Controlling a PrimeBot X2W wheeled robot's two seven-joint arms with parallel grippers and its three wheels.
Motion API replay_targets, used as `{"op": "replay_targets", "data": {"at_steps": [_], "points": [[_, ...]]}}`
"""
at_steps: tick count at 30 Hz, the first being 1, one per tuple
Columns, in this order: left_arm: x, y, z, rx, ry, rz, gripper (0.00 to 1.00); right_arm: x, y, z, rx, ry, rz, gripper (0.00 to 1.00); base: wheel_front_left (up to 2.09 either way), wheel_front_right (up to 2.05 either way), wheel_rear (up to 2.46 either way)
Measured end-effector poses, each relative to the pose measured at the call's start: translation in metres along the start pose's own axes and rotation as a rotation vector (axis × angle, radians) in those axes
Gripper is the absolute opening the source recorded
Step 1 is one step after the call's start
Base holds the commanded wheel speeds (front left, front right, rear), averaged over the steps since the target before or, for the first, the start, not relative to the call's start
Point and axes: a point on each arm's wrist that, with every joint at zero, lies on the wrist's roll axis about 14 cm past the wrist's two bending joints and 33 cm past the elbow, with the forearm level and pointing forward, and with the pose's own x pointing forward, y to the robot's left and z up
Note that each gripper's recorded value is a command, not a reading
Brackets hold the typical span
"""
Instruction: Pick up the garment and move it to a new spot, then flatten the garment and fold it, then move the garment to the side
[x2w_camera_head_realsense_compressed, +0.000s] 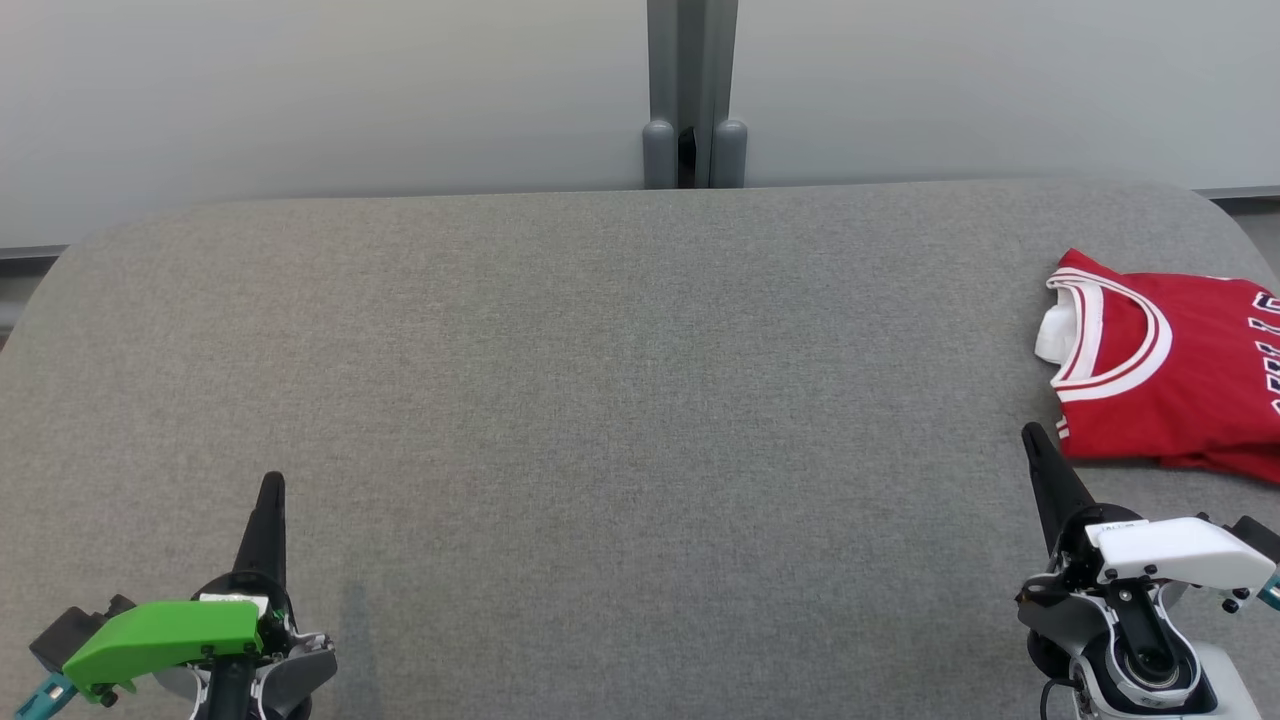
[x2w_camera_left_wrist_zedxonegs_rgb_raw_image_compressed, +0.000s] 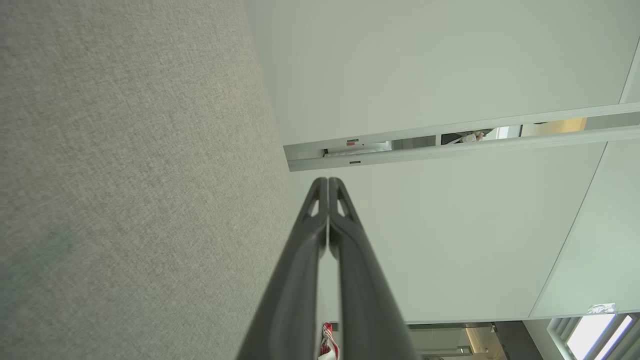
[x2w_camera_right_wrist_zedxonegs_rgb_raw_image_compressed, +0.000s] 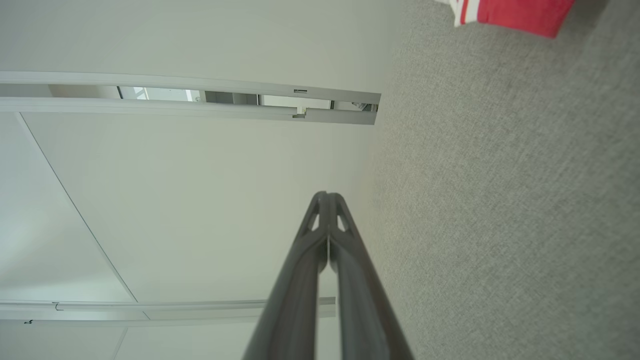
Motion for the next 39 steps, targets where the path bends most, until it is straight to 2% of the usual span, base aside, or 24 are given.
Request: {"op": "replay_targets", "data": {"at_steps": [18,39], "points": [[0.002,-0.01,0.001,-0.116,0.008,-0.038,0.0,-0.003,0.006,0.004,0.115,-0.001,0.026,0.0,0.0,0.0,0.0],[0.003,-0.011,0.001,-0.116,0.008,-0.041,0.0,-0.003,0.005,0.004,0.115,-0.001,0.026,0.0,0.0,0.0,0.0]]}}
